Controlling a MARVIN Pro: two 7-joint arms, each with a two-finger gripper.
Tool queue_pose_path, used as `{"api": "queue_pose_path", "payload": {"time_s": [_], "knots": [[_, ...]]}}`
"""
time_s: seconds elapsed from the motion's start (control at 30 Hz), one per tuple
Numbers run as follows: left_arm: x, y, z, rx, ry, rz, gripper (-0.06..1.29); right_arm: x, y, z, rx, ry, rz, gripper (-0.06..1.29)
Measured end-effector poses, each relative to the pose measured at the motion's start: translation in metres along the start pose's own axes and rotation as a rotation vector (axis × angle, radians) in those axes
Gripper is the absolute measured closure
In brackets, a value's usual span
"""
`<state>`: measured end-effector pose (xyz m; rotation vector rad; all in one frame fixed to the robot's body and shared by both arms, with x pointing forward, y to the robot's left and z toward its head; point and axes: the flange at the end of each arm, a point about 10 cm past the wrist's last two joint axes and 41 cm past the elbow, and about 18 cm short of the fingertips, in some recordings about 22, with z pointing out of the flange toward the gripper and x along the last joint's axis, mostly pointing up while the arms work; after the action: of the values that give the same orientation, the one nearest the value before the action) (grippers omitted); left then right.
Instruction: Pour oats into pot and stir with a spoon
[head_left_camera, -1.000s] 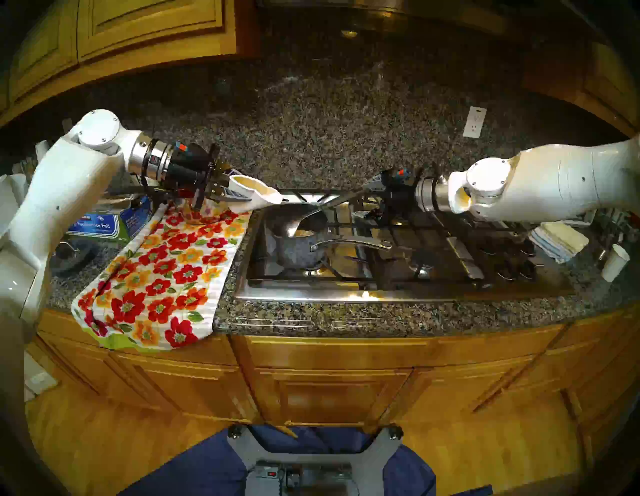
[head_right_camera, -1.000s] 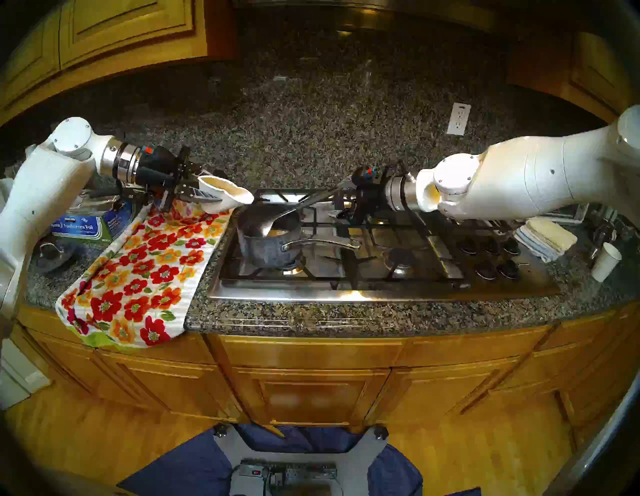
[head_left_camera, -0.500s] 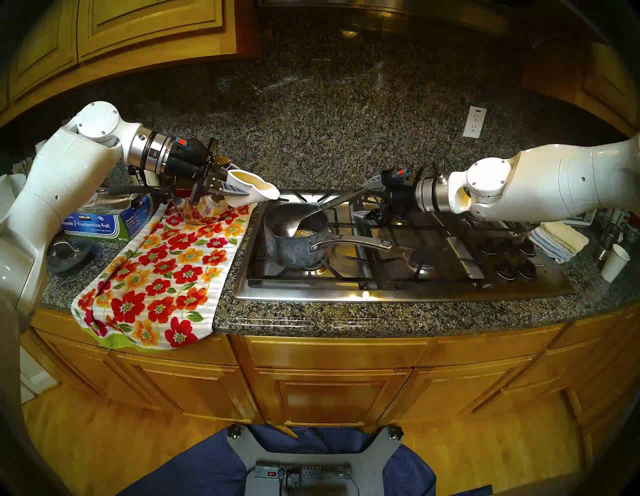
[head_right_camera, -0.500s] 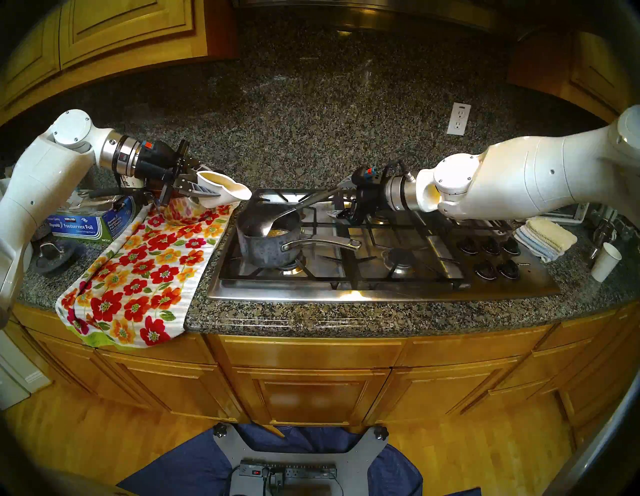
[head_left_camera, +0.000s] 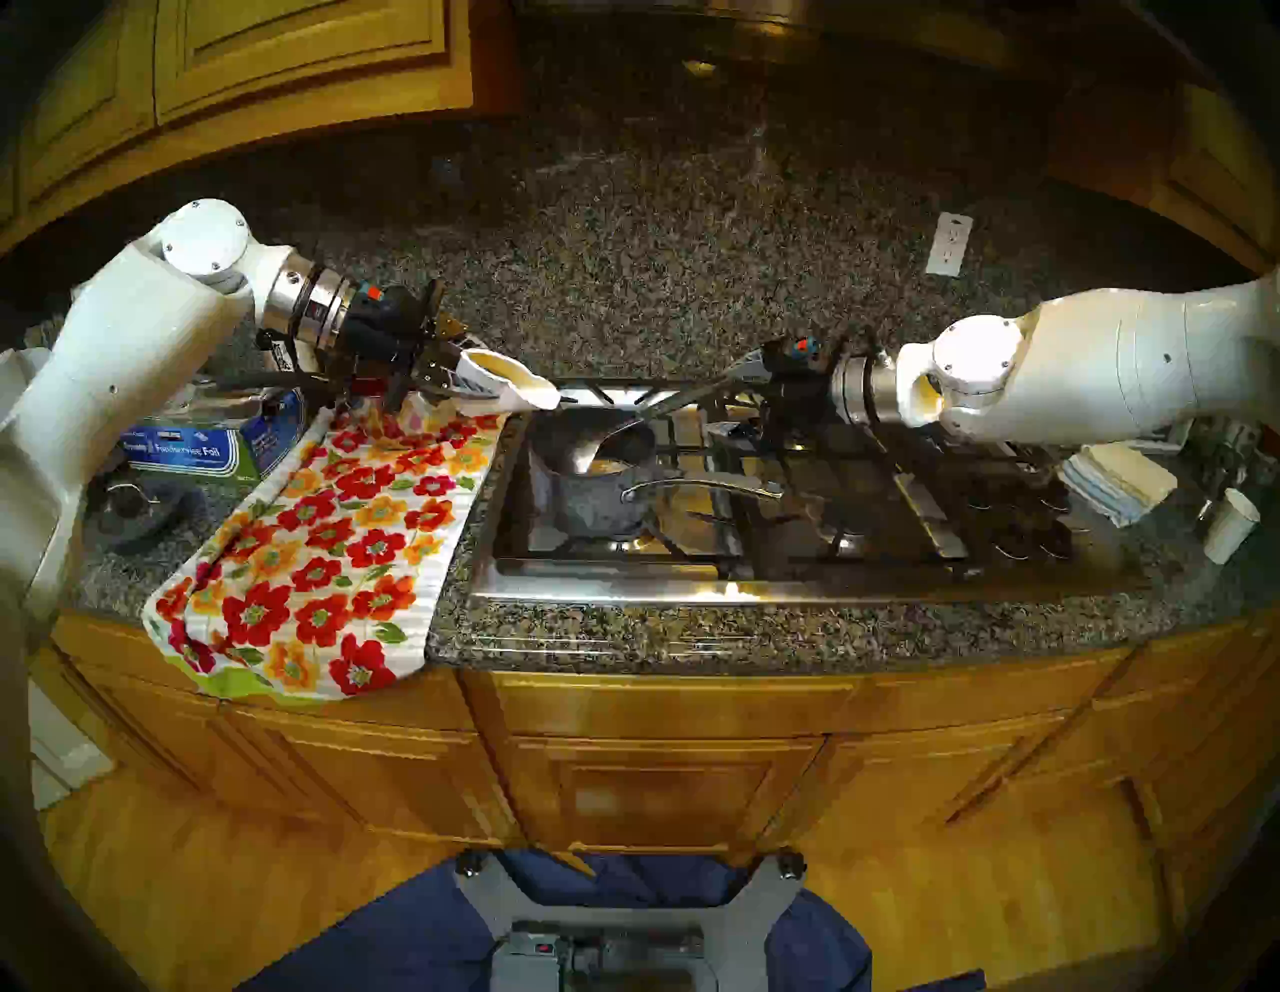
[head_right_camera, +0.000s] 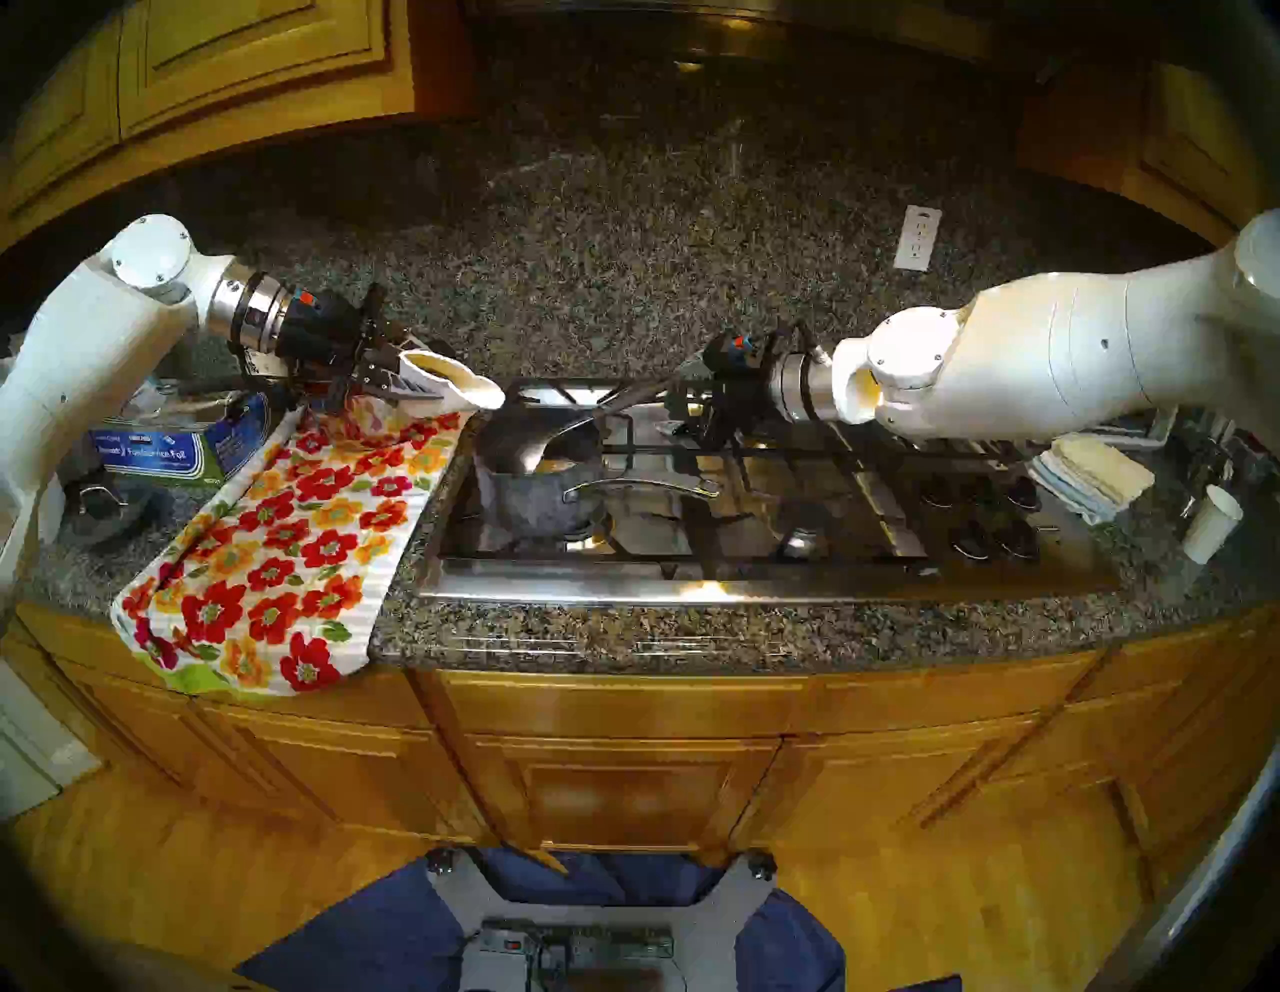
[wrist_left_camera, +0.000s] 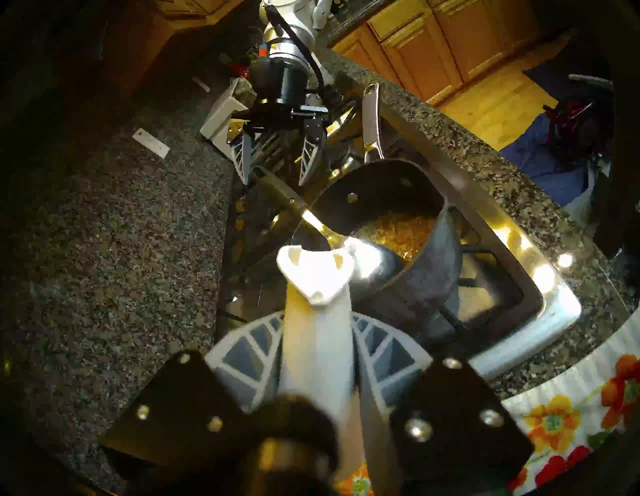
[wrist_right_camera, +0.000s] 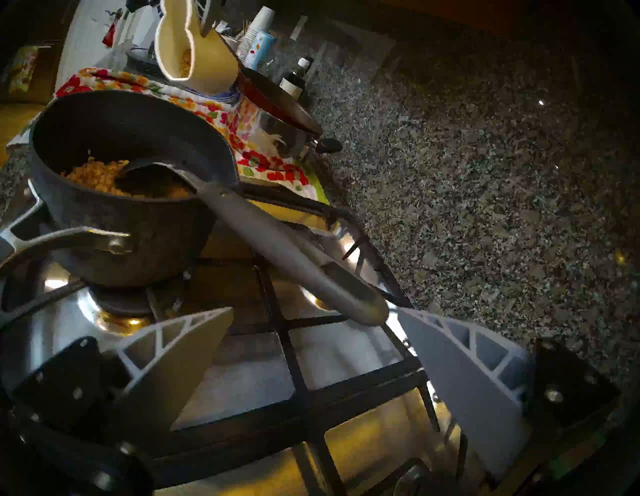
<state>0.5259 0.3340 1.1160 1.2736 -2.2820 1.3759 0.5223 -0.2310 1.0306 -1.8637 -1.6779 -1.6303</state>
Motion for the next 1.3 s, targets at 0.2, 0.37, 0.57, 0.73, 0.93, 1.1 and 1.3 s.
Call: {"api": "queue_pose_path", "payload": {"time_s": [0.2,0.37,0.57,0.73,0.93,1.1,1.3], "knots": [[0.003,0.0,0.002,-0.008,-0.009,0.033,0.84,0.0,0.0,0.0,0.0,0.0,0.0,-0.01],[0.007,0.001,0.003,-0.014,-0.015,0.063,0.84,0.0,0.0,0.0,0.0,0.0,0.0,-0.01],[0.01,0.002,0.004,-0.021,-0.024,0.101,0.84,0.0,0.0,0.0,0.0,0.0,0.0,-0.01],[0.013,0.004,0.006,-0.03,-0.029,0.13,0.84,0.0,0.0,0.0,0.0,0.0,0.001,-0.01],[0.016,0.007,0.008,-0.043,-0.035,0.163,0.84,0.0,0.0,0.0,0.0,-0.001,0.001,-0.01],[0.018,0.009,0.009,-0.053,-0.04,0.186,0.84,0.0,0.0,0.0,0.0,-0.001,0.001,-0.01],[0.024,0.004,0.006,-0.047,-0.046,0.217,0.84,0.0,0.0,0.0,0.0,-0.001,0.001,-0.01]]}}
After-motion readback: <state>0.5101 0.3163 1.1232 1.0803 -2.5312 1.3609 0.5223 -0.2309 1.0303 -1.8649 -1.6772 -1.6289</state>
